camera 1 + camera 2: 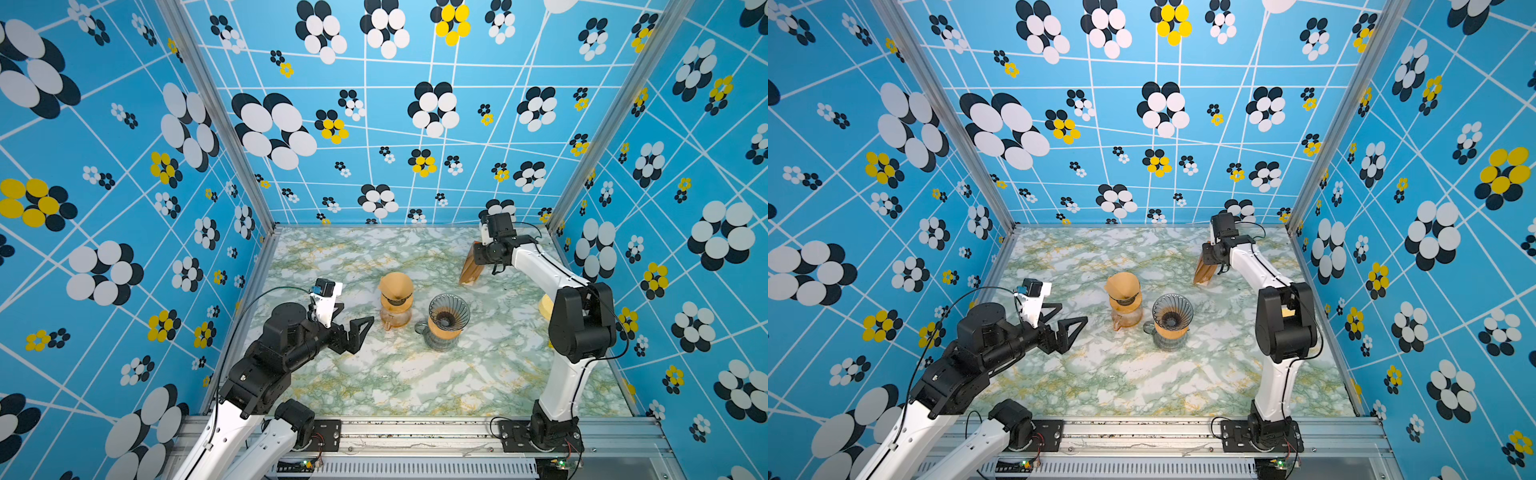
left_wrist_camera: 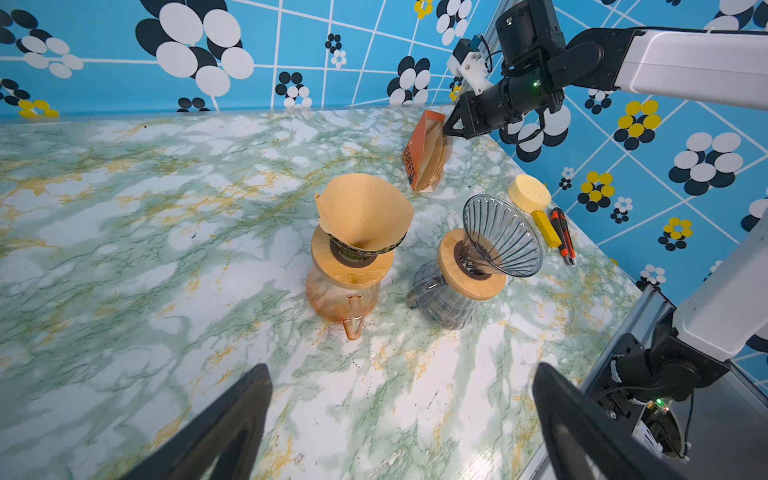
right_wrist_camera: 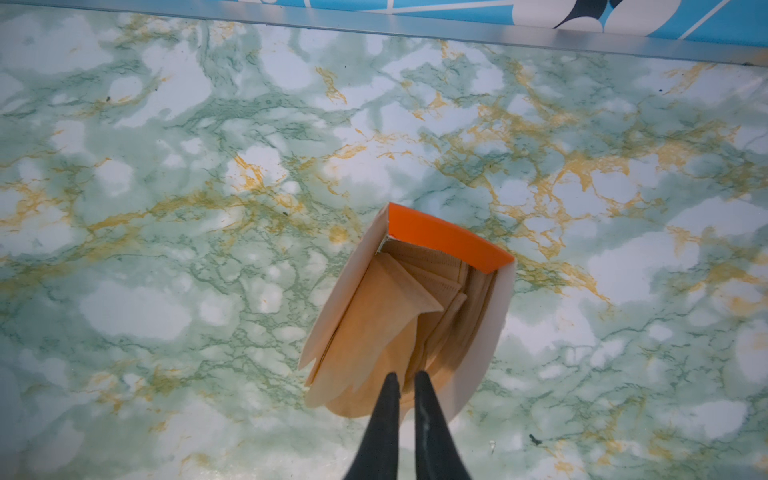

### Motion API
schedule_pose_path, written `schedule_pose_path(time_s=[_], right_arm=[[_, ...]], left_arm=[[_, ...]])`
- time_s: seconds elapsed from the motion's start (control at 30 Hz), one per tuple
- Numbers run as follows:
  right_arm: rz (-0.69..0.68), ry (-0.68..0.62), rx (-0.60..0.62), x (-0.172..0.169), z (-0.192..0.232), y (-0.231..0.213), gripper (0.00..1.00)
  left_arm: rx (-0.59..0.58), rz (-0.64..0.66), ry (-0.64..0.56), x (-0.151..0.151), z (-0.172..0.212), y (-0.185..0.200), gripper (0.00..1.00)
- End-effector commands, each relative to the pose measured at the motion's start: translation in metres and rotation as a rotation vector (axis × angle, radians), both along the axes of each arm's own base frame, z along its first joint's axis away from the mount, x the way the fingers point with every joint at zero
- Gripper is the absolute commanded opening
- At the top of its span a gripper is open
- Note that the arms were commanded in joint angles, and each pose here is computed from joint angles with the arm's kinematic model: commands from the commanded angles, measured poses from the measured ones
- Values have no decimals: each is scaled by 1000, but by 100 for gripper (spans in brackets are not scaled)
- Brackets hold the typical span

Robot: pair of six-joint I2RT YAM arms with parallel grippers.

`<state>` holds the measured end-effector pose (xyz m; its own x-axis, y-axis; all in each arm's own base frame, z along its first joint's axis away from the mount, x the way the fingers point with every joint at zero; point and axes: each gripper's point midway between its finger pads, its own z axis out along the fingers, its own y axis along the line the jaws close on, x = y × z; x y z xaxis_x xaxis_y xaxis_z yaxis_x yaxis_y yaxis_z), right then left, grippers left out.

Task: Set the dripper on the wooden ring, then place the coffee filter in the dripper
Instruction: 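Lower the right gripper into the filter pack and pinch one paper filter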

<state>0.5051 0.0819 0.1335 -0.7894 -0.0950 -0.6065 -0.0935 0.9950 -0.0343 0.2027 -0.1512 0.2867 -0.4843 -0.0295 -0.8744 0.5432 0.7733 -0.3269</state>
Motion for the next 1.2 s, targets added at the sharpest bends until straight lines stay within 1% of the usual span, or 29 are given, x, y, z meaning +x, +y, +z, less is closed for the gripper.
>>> schedule_pose_path(time_s=[0.0,0.33,0.63,0.83,1.17], right_arm=[[16,7,16,5,4,7,12],[19,18,23,10,-1,10,12],[-22,-5,6,9,0,3,12],[2,17,16,8,-5,7,13],[-5,36,29,10,-17,9,13]], left_arm=[[-15,-1,8,1,-2,-1,99],[-18,3,13,2,-3,0,99],[-20,5,17,3,-3,1,99],[-22,4,19,3,-3,1,99],[-26,6,20,3,-3,1,99]])
